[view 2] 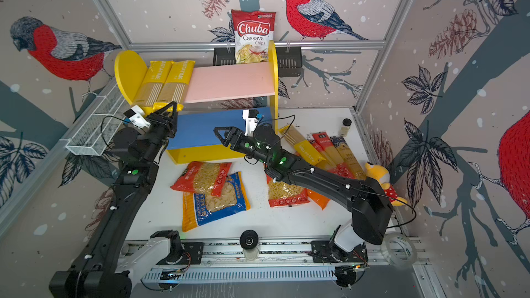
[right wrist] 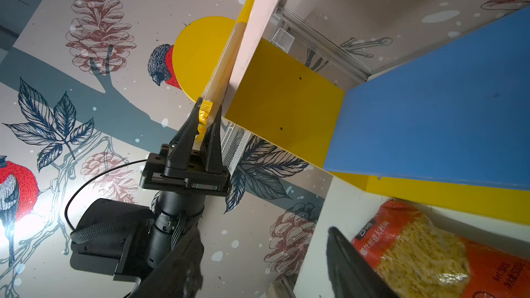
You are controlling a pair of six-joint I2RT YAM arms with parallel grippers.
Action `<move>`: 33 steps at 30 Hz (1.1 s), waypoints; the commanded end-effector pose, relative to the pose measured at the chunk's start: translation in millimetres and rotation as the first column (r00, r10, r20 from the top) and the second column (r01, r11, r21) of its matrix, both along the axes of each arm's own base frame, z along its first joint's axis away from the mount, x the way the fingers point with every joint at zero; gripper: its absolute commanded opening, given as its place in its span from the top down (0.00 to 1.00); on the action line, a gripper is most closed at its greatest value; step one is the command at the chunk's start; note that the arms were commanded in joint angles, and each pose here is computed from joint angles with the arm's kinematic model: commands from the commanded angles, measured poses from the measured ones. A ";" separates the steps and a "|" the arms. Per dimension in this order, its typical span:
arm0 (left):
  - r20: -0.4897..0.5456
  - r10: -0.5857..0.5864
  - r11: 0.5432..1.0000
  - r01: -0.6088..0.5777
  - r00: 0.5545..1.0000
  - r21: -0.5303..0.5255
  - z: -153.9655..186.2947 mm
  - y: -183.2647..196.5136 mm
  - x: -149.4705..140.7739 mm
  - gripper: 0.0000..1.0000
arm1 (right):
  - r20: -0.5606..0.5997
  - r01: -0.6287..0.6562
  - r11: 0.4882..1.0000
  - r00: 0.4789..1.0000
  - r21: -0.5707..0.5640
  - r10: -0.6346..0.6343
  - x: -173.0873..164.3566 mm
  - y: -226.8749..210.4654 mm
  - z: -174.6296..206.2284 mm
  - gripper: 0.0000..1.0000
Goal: Arrange pasta packages on shelves
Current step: Move the pasta bag to the shelf, then rotate the pasta bag.
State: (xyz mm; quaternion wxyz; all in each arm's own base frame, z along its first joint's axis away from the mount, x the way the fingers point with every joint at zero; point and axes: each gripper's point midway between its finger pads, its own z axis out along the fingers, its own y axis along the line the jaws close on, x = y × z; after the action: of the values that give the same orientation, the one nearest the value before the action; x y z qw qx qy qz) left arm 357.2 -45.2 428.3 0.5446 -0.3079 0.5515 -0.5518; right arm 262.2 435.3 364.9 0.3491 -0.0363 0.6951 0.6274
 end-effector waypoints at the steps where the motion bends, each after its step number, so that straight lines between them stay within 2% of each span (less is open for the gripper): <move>1: 0.100 -0.023 1.000 0.023 0.995 0.001 21.6 -3.4 -7.3 0.69 | 0.041 0.028 1.000 0.999 -0.006 -0.027 2.4 -4.0 5.7 0.31; 4: 0.101 -0.045 0.999 0.044 0.994 0.011 18.0 -7.4 -11.1 0.56 | 0.050 0.045 0.999 0.998 -0.019 -0.044 3.4 -7.9 4.3 0.31; 6: 0.116 -0.066 0.998 0.063 0.991 0.031 18.5 -11.1 -16.3 0.38 | 0.056 0.051 0.998 0.997 -0.029 -0.049 3.5 -9.2 2.8 0.31; 8: 0.131 -0.085 0.995 0.077 0.988 0.059 20.6 -15.1 -22.4 0.25 | 0.061 0.058 0.998 0.997 -0.036 -0.056 3.9 -10.8 1.1 0.31; 13: 0.130 -0.122 0.985 0.105 0.984 0.134 15.0 -23.3 -38.5 0.09 | 0.067 0.081 0.995 0.995 -0.058 -0.077 5.1 -16.2 -6.0 0.31; 16: 0.116 -0.134 0.977 0.111 0.984 0.185 3.9 -28.6 -48.3 0.08 | 0.081 0.104 0.990 0.992 -0.092 -0.097 6.2 -21.7 -15.2 0.31; 19: 0.109 -0.151 0.949 0.113 0.983 0.296 -6.4 -44.3 -58.7 0.11 | 0.107 0.144 0.978 0.986 -0.148 -0.129 8.1 -32.9 -27.0 0.31; 21: 0.098 -0.155 0.909 0.103 0.983 0.404 -14.5 -61.2 -66.8 0.12 | 0.124 0.178 0.964 0.980 -0.200 -0.155 9.2 -45.1 -38.6 0.31; 24: 0.080 -0.182 0.856 0.118 0.980 0.503 -35.2 -91.3 -79.9 0.13 | 0.122 0.232 0.928 0.971 -0.291 -0.205 14.2 -68.3 -64.1 0.31; 28: 0.035 -0.244 0.791 0.178 0.969 0.586 -75.4 -130.5 -95.1 0.16 | 0.047 0.257 0.882 0.965 -0.394 -0.259 23.0 -105.6 -109.2 0.30; 33: -0.029 -0.359 0.689 0.286 0.933 0.666 -127.2 -180.9 -115.3 0.17 | -0.026 0.312 0.837 0.932 -0.450 -0.361 30.1 -165.3 -151.3 0.30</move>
State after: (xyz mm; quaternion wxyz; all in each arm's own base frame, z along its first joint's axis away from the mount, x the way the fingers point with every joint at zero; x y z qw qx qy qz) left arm 238.5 -222.2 311.9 0.5106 0.0162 0.7243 -0.4629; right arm 291.0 293.0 228.5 0.4067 0.0179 0.8207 0.4010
